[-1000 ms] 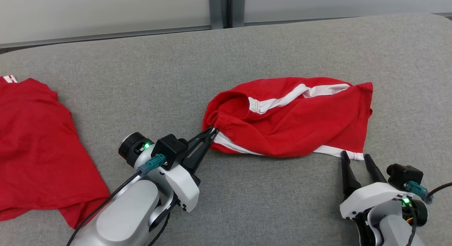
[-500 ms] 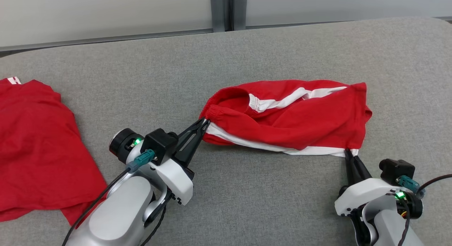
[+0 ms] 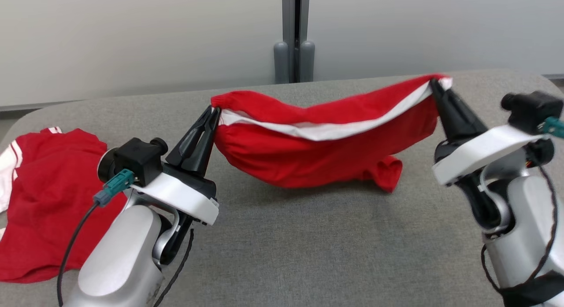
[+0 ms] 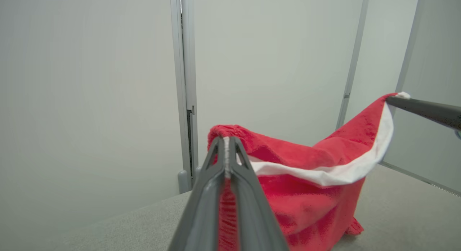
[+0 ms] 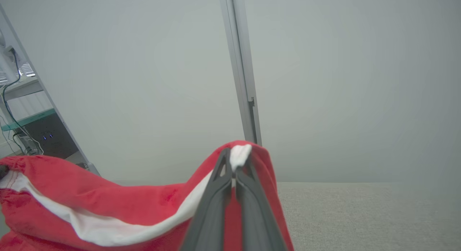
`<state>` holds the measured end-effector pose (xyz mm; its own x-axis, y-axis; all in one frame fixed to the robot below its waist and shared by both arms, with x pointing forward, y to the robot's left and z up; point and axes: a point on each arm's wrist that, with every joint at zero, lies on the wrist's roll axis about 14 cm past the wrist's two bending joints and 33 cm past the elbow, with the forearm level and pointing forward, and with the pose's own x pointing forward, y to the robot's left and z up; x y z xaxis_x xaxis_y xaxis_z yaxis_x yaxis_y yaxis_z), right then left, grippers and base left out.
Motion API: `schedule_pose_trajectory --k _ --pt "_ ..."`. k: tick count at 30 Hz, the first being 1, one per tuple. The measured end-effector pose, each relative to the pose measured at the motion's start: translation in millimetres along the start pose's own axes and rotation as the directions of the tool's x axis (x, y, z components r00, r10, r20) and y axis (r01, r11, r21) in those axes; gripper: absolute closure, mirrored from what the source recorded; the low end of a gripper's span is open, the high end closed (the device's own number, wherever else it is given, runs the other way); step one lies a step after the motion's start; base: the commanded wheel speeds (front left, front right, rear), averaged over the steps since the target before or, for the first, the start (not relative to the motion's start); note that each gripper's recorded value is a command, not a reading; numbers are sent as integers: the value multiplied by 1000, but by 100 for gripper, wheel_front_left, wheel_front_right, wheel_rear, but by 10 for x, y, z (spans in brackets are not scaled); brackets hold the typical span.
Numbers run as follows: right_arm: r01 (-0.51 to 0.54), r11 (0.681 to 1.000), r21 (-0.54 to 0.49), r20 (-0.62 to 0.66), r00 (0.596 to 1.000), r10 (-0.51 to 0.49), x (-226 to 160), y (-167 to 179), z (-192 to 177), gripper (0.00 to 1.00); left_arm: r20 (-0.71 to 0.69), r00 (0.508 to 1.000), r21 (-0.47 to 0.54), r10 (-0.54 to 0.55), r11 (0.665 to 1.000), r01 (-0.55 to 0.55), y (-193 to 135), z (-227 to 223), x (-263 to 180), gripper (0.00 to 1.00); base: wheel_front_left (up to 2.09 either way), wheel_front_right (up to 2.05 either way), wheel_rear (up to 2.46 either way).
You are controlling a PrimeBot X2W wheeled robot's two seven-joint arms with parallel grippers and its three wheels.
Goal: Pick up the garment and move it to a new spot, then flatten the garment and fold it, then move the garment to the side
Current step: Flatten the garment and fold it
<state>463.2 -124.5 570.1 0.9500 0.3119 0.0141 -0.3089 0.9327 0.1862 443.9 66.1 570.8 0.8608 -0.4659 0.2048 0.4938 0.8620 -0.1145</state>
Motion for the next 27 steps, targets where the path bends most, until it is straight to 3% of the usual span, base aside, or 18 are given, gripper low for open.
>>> schedule_pose_trajectory --k 6,9,12,20,24,27 --pt "-70 997 30 231 971 61 -86 237 1123 100 176 984 18 14 1000 -18 5 736 -62 100 0 0 0" --pt "-70 996 59 286 957 50 -152 287 1444 100 253 967 22 26 999 -33 -1 1124 -105 100 0 0 0" --pt "-77 993 94 310 950 45 -223 337 1619 100 296 952 -68 76 996 -58 15 1370 -192 100 0 0 0" --pt "-54 988 147 270 963 12 -250 191 1653 100 251 960 -82 127 991 -109 101 1457 -292 100 0 0 0" --pt "-28 988 152 242 970 -10 50 63 1684 100 188 974 -51 129 991 -122 291 1334 -45 92 0 0 0" --pt "-13 990 139 233 972 -20 358 -14 1733 100 176 978 -19 107 994 -105 427 1310 261 100 0 0 0"
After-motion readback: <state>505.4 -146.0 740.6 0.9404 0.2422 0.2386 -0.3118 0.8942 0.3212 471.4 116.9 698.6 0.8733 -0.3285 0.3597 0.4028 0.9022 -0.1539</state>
